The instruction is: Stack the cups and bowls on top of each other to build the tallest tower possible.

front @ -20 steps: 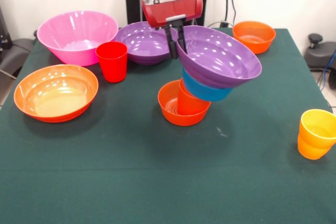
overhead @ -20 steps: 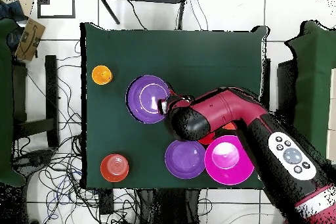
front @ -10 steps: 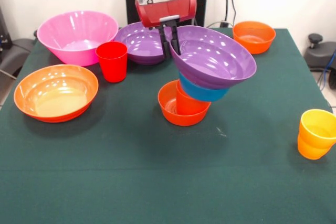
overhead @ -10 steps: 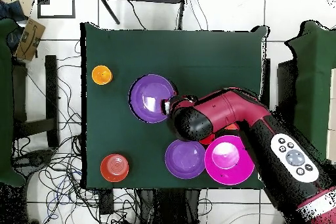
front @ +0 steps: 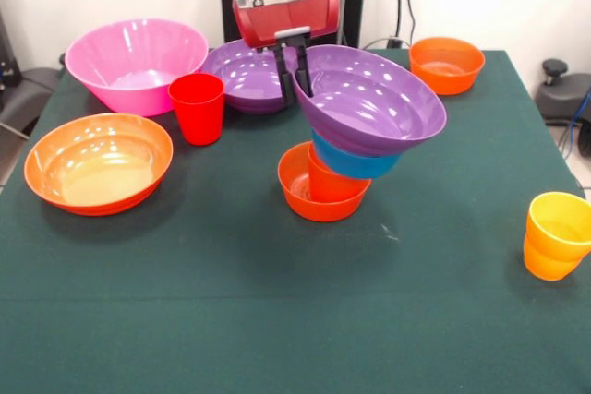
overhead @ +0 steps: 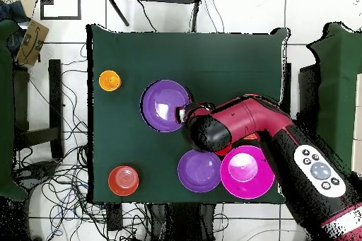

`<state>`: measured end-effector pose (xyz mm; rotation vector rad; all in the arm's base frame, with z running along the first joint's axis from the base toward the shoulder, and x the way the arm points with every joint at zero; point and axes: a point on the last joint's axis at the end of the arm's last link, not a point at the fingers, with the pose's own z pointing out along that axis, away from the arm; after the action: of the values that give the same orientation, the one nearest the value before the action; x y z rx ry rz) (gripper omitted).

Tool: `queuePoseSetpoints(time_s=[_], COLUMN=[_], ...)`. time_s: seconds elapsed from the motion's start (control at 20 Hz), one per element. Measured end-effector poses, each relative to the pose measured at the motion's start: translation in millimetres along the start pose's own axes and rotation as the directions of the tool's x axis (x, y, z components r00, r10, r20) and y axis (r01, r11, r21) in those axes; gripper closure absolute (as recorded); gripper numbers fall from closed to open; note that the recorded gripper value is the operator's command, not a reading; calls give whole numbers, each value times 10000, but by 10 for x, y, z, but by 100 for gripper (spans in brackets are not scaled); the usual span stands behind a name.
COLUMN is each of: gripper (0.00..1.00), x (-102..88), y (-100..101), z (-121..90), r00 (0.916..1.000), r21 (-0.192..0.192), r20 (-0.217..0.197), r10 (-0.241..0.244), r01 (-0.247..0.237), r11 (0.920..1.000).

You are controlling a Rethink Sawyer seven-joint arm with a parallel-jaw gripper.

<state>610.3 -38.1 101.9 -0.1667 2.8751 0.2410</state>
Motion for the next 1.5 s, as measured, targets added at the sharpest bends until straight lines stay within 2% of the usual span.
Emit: queuePoseSetpoints(time_s=[0.6, 1.3, 1.35, 1.5], gripper=[100, 100, 0, 0], x=[47, 57, 63, 71], y=[-263, -314, -319, -326], z=[-54, -65, -63, -65], r00=[9991, 9987, 9987, 9987], r21=[114, 135, 146, 156], r20=[69, 85, 73, 36], r10=[427, 510, 507, 516], r01=[-428, -511, -508, -516], r11=[9990, 9986, 9986, 9985])
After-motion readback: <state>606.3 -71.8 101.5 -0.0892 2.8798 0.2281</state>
